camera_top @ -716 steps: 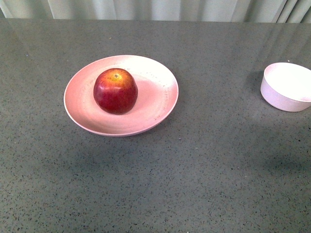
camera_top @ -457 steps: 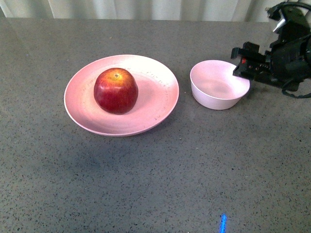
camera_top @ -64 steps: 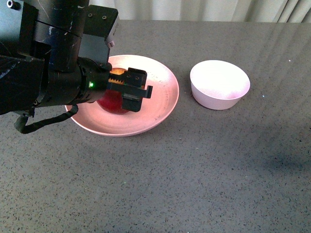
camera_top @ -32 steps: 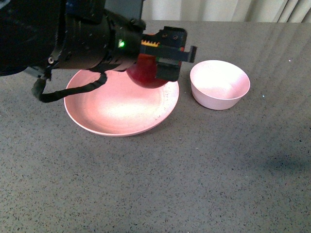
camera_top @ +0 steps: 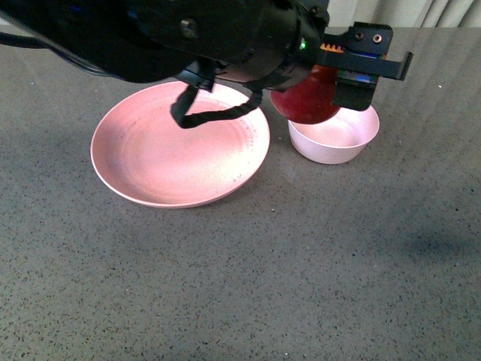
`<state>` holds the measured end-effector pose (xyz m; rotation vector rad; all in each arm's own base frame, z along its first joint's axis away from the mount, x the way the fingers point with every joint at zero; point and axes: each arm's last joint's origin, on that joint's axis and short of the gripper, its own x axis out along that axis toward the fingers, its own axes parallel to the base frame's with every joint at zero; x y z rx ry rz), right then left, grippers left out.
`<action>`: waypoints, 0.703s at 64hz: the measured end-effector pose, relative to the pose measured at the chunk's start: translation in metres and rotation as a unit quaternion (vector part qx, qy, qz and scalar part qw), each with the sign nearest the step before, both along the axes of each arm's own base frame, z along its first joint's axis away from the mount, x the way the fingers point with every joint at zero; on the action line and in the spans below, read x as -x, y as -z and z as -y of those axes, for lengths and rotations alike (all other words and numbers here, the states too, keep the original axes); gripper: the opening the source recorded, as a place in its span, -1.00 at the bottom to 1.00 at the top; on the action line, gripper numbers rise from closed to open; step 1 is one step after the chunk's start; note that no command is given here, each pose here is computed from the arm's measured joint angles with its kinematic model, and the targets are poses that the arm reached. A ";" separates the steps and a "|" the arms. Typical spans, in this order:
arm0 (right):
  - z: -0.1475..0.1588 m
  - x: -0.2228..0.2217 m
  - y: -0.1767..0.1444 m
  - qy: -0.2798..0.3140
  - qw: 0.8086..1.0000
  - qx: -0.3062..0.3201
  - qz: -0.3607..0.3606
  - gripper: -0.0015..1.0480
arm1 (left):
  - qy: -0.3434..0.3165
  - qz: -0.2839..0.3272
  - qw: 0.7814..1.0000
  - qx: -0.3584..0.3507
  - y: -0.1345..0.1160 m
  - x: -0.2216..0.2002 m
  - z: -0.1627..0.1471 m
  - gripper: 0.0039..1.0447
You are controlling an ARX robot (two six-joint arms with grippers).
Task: Move apple from plate to bowl
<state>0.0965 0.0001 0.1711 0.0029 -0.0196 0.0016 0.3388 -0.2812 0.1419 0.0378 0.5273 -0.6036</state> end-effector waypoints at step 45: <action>0.000 0.000 0.000 0.000 1.000 0.000 0.000 0.83 | 0.012 -0.014 1.000 -0.005 0.018 -0.024 0.038 0.40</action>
